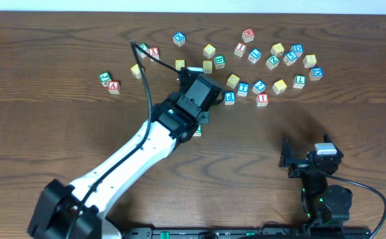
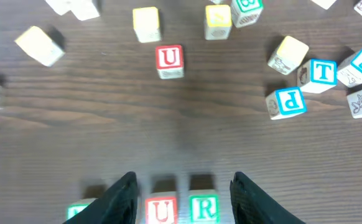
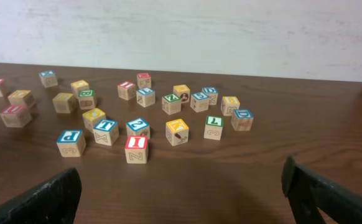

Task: Spell out NEURIPS
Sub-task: 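Raise the left gripper and move it to the upper left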

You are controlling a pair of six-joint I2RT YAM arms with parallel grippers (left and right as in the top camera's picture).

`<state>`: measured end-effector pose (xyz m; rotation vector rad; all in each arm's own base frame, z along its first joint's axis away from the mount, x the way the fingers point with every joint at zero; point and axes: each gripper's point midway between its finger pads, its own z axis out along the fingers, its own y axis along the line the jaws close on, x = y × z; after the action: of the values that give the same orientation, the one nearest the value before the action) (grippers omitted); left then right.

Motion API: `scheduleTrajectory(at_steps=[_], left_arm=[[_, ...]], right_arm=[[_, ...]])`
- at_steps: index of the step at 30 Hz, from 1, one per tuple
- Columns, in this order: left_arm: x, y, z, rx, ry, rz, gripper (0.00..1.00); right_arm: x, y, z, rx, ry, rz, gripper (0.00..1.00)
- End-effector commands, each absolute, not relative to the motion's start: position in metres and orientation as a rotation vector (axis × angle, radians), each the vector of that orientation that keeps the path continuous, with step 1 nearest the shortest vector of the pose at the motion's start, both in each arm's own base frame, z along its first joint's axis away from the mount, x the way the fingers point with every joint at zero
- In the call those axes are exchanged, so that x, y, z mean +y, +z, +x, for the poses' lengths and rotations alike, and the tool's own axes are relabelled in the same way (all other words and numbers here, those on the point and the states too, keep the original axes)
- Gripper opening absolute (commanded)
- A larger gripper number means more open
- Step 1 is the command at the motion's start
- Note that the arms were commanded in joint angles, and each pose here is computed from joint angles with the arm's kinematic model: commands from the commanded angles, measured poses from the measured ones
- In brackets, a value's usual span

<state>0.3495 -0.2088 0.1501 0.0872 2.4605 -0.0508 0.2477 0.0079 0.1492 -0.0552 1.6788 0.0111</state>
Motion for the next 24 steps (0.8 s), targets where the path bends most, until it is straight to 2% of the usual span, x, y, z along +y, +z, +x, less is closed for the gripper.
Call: scheduleTrajectory(at_steps=[1, 12, 24], left_arm=[[-0.193, 0.178, 0.356, 2.4, -0.006, 0.064, 0.47], [-0.149, 0.178, 0.359, 2.442, 0.076, -0.027, 0.47], [-0.147, 0.177, 0.359, 2.449, 0.079, -0.03, 0.47]], right_arm=[[0.007, 0.148, 0.248, 1.682, 0.021, -0.038, 0.99], [0.007, 0.148, 0.248, 1.682, 0.021, -0.038, 0.99], [0.007, 0.148, 0.248, 1.682, 0.021, -0.038, 0.99]])
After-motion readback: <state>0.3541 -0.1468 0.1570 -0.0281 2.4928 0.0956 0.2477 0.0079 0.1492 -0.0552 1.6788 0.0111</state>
